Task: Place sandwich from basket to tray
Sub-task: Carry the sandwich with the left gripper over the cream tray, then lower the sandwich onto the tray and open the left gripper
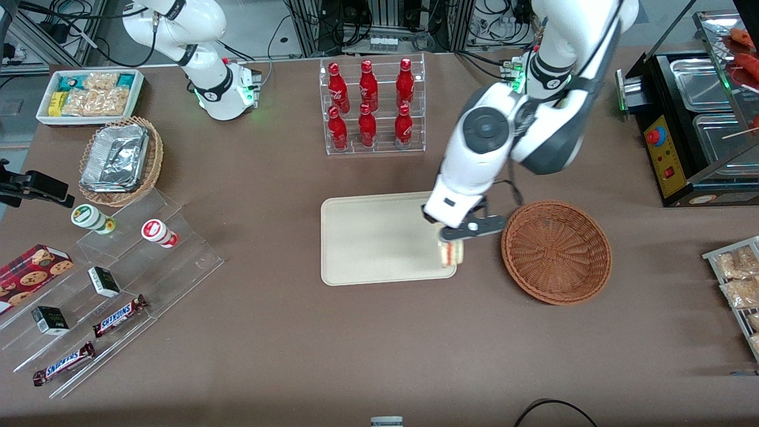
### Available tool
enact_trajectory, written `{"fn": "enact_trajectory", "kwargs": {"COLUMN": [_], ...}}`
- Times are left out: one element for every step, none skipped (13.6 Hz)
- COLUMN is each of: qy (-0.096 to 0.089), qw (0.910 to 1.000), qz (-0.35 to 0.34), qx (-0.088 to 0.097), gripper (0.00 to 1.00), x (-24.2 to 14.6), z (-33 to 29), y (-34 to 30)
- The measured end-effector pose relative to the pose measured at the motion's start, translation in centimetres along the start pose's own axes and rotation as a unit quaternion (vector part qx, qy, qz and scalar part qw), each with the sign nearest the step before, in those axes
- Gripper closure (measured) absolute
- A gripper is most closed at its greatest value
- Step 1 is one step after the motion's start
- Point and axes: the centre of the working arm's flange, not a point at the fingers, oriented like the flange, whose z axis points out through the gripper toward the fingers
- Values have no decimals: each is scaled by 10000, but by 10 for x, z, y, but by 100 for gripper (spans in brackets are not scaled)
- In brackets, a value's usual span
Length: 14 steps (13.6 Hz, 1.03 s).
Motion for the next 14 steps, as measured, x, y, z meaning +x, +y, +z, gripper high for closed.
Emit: {"fn": "enact_trajectory", "kwargs": {"qy": [-41, -59, -47, -22, -5, 3, 6, 20, 39, 67, 128, 175, 187, 182], "qw": [9999, 9998, 9995, 9993, 9990, 9987, 9984, 9981, 9978, 9977, 9977, 9977, 9978, 9979], "qz": [111, 215, 303, 367, 421, 469, 533, 601, 653, 667, 655, 624, 598, 586], "qx": [11, -2, -49, -108, -154, -180, -173, -129, -75, -65, -133, -197, -216, -214], "gripper": [82, 82, 82, 82, 82, 82, 82, 82, 82, 82, 82, 82, 82, 82], "x": [-5, -10, -14, -18, -21, -25, -29, -32, -33, -32, -30, -29, -29, -29], "z": [19, 41, 63, 85, 105, 121, 134, 142, 149, 154, 159, 163, 165, 167], "y": [16, 32, 46, 57, 65, 72, 79, 83, 84, 85, 87, 88, 89, 89]}}
